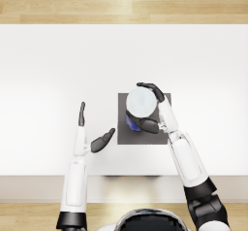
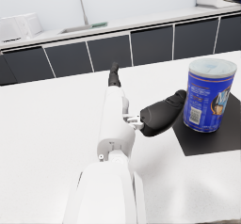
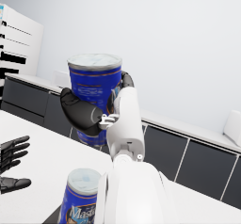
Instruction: Pick up the blue can on the left and place it in the middle, then pick up the blue can on the right and place it on top of the can in the middle
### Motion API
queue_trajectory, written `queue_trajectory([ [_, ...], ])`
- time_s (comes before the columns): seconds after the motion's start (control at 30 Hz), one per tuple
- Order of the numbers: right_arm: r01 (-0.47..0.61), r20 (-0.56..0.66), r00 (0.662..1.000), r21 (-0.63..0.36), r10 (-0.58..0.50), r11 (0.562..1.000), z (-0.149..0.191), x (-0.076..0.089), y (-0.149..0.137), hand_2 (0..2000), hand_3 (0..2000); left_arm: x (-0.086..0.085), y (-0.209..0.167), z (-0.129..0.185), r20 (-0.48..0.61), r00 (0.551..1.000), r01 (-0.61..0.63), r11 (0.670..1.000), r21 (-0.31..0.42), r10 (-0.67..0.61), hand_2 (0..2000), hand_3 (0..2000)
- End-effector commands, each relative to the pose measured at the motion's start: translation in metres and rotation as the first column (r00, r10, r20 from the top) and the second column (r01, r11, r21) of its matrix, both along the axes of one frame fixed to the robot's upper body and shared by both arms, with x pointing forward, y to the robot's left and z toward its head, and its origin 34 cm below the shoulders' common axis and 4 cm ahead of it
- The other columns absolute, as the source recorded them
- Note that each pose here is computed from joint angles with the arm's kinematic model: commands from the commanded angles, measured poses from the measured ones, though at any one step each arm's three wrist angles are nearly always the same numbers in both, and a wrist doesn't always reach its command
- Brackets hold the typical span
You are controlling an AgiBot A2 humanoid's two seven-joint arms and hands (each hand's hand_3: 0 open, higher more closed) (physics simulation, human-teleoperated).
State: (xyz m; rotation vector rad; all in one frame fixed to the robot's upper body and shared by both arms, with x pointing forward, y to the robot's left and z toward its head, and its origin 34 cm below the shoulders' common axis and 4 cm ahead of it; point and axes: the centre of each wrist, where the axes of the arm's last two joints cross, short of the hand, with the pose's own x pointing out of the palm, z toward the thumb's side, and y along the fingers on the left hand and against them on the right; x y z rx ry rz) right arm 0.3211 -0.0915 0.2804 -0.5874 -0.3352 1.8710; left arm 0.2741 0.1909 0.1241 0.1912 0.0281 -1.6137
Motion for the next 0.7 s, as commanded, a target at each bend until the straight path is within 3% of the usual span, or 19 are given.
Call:
queue_trajectory([
  [0.03, 0.021, -0.033, 0.999, 0.001, -0.021, 1.000, -0.002, 0.007, 0.007, 2000, 1520, -0.027, 0.008, -0.032, -0.109, 0.994, -0.021, 1.000, 0.009, 0.022, 0, 0],
  [0.3, 0.062, -0.169, 0.983, -0.049, -0.070, 0.997, -0.036, 0.017, 0.025, 2000, 1520, -0.030, -0.010, -0.026, -0.091, 0.995, 0.045, 0.999, 0.010, -0.044, 0, 0],
  [0.57, 0.116, -0.295, 0.946, -0.079, -0.134, 0.990, -0.070, 0.031, 0.019, 2000, 1520, -0.033, -0.022, -0.028, -0.099, 0.991, 0.087, 0.996, 0.008, -0.085, 0, 0],
  [0.6, 0.045, -0.174, 0.977, -0.395, -0.123, 0.918, -0.075, 0.034, 0.014, 2000, 1520, -0.033, -0.022, -0.028, -0.099, 0.992, 0.086, 0.996, 0.008, -0.085, 0, 0],
  [0.63, 0.113, -0.279, 0.948, -0.163, -0.156, 0.980, -0.077, 0.036, 0.018, 2000, 1520, -0.033, -0.023, -0.027, -0.095, 0.992, 0.089, 0.996, 0.007, -0.088, 0, 0],
  [0.7, 0.096, -0.286, 0.947, -0.178, -0.145, 0.979, -0.084, 0.037, 0.019, 2000, 1520, -0.032, -0.024, -0.025, -0.087, 0.992, 0.091, 0.996, 0.005, -0.090, 0, 0],
])
